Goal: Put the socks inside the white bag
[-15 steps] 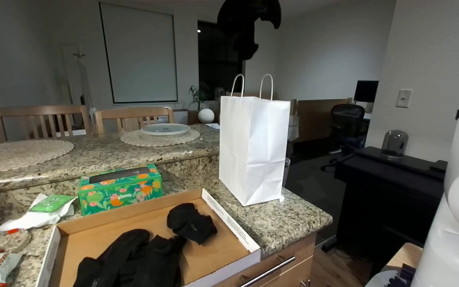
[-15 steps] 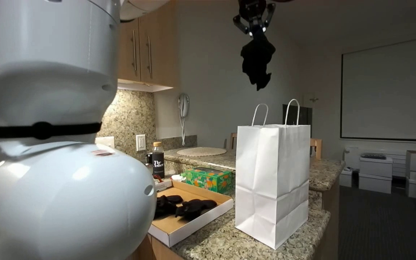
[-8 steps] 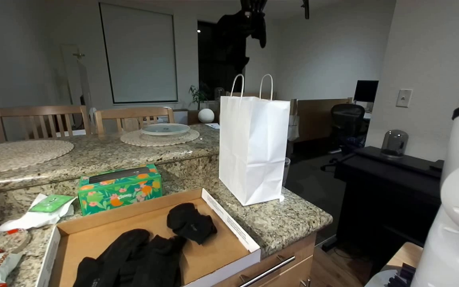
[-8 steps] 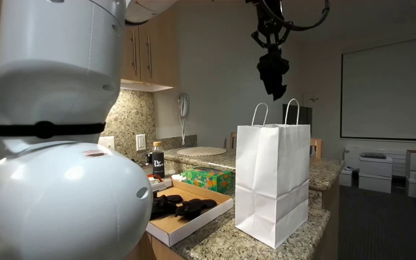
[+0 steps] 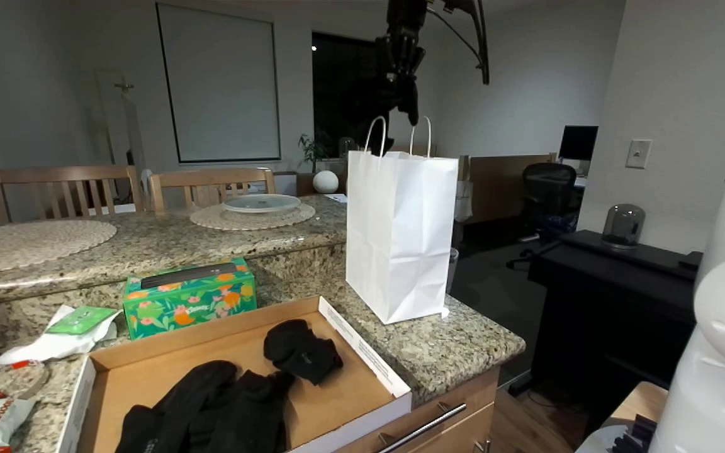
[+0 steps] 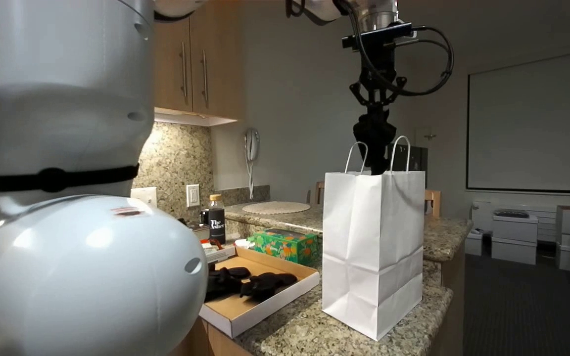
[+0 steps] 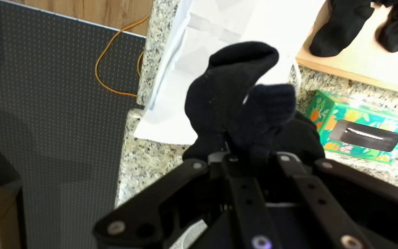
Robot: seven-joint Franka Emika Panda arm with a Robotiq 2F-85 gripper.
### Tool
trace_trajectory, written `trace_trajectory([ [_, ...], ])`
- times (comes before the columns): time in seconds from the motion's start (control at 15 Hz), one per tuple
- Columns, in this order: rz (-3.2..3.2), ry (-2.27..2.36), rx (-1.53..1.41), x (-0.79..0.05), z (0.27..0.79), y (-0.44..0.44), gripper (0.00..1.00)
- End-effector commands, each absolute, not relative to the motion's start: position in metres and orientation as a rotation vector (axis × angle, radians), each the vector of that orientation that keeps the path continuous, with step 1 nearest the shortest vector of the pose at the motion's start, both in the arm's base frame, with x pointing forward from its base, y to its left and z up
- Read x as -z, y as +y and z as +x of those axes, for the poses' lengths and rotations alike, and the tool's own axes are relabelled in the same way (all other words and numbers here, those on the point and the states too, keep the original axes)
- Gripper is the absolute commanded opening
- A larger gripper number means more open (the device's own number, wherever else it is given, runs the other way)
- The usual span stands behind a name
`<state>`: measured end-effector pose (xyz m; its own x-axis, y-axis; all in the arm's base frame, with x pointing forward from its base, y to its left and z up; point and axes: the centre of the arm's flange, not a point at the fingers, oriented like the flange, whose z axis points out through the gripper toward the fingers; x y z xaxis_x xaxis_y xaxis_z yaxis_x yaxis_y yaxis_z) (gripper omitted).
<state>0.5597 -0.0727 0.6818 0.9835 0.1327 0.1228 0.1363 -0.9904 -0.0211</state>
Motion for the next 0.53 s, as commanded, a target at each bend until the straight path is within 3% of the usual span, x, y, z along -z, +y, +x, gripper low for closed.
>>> trace_trajectory([
  [0.0,-3.024,-0.06,0.167,-0.642,0.528,-0.094,0.09],
  [0.47,-2.984,-0.006,0.049,-0.605,0.522,-0.093,0.09],
])
